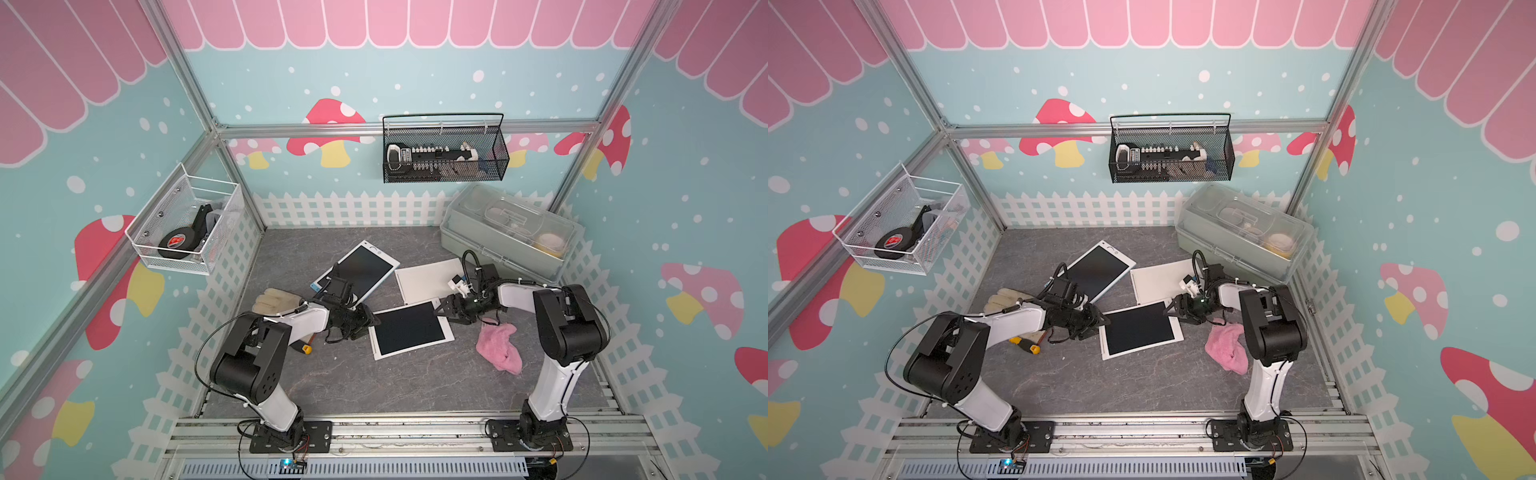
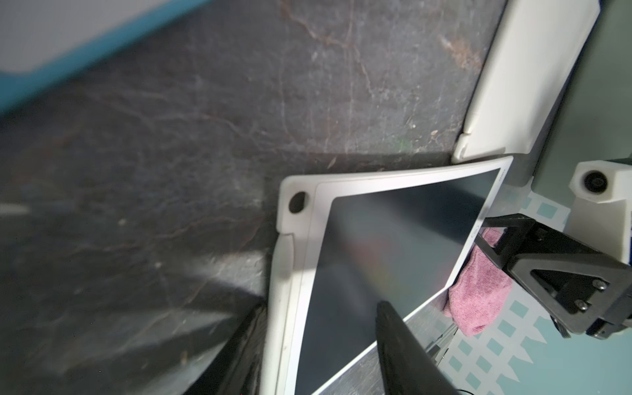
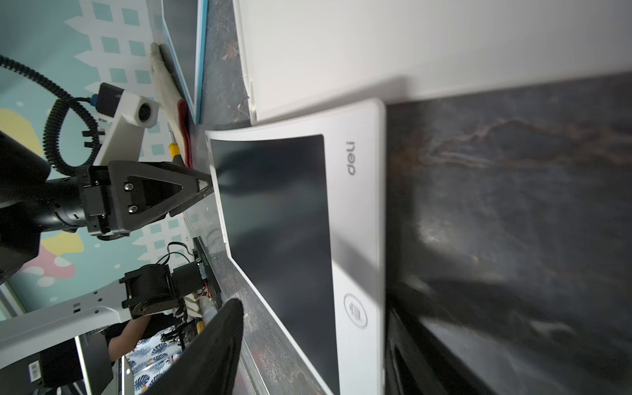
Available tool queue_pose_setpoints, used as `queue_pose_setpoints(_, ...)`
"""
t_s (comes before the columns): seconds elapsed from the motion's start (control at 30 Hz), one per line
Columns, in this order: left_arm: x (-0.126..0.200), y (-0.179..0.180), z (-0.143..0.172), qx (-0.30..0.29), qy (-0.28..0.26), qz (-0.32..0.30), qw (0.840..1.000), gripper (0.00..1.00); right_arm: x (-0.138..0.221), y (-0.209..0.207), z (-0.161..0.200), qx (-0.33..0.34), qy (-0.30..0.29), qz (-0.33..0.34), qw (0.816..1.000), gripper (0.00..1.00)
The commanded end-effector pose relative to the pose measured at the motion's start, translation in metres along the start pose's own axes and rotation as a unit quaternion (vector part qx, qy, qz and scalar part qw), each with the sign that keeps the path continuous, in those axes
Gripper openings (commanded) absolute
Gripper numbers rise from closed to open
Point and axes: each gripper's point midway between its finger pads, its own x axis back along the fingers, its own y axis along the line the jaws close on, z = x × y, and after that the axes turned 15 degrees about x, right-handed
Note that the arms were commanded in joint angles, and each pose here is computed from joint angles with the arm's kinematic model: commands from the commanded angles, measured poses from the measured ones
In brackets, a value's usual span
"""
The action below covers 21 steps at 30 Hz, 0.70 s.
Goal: Wipe the drawing tablet
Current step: Adjust the drawing tablet at the center of the board.
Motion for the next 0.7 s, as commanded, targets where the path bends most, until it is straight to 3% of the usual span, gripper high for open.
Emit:
queue_pose_setpoints(0.0,-0.018,0.037,0.004,0.033,0.010,-0.046,0.998,0.53,-0.011,0.018,0.013,-0.023,0.007,-0.067,0.997,0.62)
queue_pose_setpoints(0.27,-0.021,0.037,0.001,0.034,0.008,-0.047,0.998,0.53,0.012,0.058,0.008,-0.008,-0.028,-0.102,0.994,0.55)
queue_pose_setpoints(0.43,-0.022,0.029,0.002,0.031,0.014,-0.039,0.999,0.53,-0.002,0.080,0.011,0.000,-0.009,-0.119,0.993,0.45)
queue_pose_setpoints(0.57,-0.021,0.021,0.002,0.030,0.011,-0.030,0.999,0.53,-0.018,0.081,0.014,0.003,0.004,-0.099,0.995,0.26)
queue_pose_setpoints(0.67,-0.008,0.011,0.002,0.033,-0.002,-0.022,0.999,0.53,-0.009,0.086,0.004,0.034,-0.016,-0.075,0.997,0.09)
